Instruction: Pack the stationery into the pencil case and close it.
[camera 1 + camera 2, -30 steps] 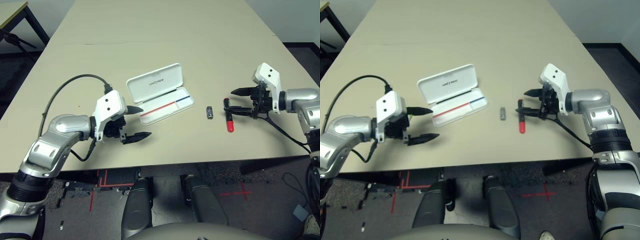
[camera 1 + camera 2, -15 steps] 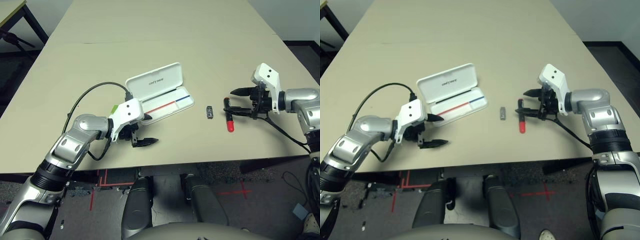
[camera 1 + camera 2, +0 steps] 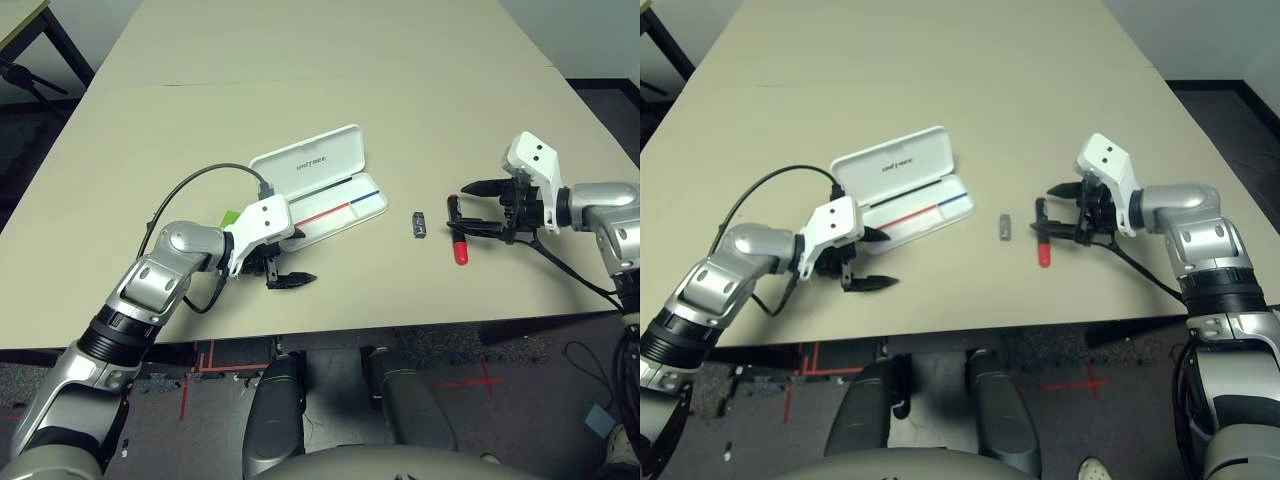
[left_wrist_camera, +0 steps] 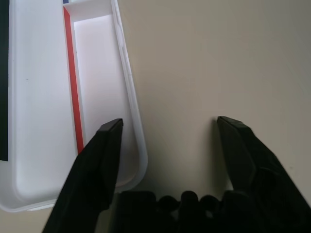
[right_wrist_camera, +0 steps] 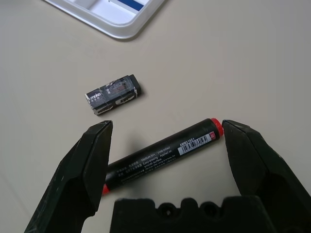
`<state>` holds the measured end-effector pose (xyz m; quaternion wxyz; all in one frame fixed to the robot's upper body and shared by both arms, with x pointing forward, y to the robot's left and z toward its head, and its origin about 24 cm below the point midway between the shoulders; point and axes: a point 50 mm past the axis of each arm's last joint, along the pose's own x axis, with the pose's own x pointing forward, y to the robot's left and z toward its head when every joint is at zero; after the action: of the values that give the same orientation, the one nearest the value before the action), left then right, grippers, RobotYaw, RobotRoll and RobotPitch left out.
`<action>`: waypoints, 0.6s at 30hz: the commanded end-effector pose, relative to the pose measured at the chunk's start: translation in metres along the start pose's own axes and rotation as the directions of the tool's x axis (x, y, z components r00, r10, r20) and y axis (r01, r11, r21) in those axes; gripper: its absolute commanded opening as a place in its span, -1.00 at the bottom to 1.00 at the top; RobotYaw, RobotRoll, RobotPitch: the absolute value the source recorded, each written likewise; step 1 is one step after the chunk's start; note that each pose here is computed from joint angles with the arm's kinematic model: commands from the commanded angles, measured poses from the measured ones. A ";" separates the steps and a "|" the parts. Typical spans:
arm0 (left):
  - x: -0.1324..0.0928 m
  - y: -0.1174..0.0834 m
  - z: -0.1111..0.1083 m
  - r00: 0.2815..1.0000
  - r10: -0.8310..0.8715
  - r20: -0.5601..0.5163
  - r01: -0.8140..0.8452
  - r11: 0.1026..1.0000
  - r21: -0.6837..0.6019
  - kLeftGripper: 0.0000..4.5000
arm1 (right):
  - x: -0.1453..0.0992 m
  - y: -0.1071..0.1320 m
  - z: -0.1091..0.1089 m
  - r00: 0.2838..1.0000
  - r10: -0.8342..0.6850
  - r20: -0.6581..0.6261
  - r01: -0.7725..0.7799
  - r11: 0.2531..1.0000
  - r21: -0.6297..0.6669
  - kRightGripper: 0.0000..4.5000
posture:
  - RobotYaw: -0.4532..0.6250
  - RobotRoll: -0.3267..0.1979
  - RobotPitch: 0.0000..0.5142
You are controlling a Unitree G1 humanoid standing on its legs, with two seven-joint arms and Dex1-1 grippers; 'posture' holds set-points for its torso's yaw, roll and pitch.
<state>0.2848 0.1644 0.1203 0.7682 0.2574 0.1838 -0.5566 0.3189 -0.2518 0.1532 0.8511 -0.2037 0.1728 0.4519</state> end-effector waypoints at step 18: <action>-0.007 0.003 0.000 0.995 -0.069 -0.070 0.074 0.994 0.079 -0.99 | -0.005 0.004 0.000 1.000 0.003 0.008 -0.003 1.000 0.009 1.00 | -0.32 0.25 -0.23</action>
<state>0.2906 0.1703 0.1277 0.7505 0.2918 0.1827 -0.5641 0.3156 -0.2506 0.1524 0.8532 -0.1978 0.1707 0.4514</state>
